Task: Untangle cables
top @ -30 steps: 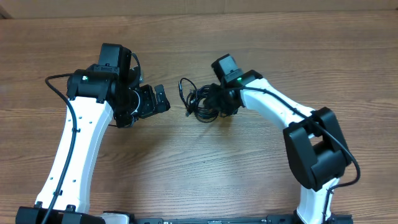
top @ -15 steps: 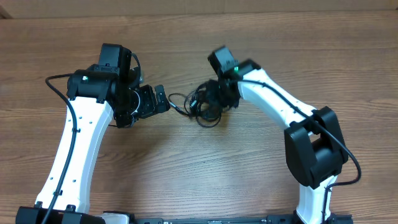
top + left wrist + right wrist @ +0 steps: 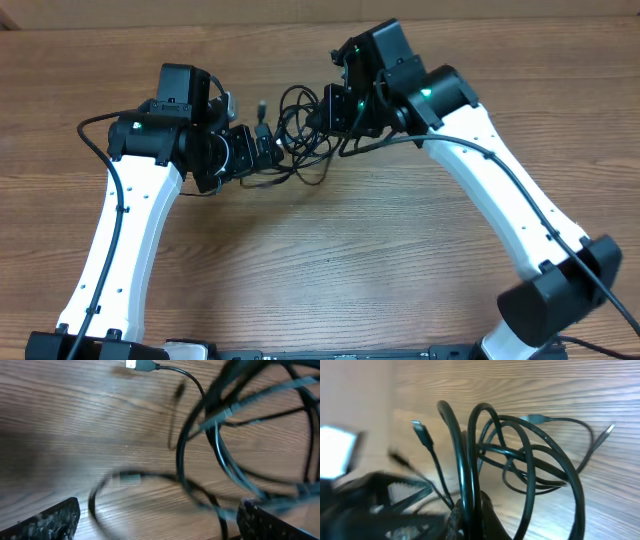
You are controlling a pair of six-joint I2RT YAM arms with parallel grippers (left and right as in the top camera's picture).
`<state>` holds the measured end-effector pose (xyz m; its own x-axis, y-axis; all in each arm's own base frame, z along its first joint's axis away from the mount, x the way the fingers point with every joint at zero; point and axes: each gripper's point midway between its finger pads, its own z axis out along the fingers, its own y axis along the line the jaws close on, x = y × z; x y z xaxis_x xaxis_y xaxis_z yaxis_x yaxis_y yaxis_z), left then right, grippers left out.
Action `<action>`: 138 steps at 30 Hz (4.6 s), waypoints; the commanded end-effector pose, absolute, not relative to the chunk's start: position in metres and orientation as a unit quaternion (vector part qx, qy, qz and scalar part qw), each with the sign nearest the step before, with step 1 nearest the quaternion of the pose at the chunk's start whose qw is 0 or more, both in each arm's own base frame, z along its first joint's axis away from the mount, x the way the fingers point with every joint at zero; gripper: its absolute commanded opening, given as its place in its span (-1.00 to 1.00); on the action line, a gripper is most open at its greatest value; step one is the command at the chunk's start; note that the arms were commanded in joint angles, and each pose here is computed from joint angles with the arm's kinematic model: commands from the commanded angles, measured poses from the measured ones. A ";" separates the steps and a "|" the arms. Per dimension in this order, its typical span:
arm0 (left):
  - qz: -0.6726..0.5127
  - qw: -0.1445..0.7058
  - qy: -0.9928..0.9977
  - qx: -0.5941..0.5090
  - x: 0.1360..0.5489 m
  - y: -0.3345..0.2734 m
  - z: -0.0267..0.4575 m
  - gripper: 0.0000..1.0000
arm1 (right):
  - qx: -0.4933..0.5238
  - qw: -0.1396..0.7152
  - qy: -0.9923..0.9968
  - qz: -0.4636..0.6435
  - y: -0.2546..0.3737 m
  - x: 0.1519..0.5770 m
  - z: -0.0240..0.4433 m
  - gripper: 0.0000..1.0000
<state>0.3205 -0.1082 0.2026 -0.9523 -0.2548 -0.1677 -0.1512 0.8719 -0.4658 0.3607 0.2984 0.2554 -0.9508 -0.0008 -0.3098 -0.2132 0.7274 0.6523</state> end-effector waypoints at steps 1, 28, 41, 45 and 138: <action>-0.245 0.102 0.958 -0.109 0.320 -0.115 0.200 1.00 | -0.097 0.175 0.887 0.417 0.303 0.345 0.306 -0.93; -0.254 0.092 0.959 -0.090 0.314 -0.117 0.201 0.99 | -0.080 0.116 0.869 0.475 0.291 0.323 0.327 -0.93; -0.424 0.139 0.895 0.020 0.322 -0.132 0.246 1.00 | -0.081 0.081 0.894 0.432 0.277 0.306 0.304 -0.93; -0.406 0.148 0.902 0.017 0.326 -0.127 0.242 1.00 | -0.092 0.064 0.888 0.446 0.280 0.297 0.307 -0.93; -0.142 0.073 0.975 -0.152 0.298 -0.088 0.194 -0.91 | -0.008 0.128 0.984 0.124 0.208 0.333 0.213 1.00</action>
<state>0.2951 -0.1004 0.1964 -0.9517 -0.3013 -0.0587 -0.2552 0.8830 -0.3940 0.3277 0.2121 0.2186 -0.9695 0.0088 -0.2450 -0.0607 0.9596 0.2749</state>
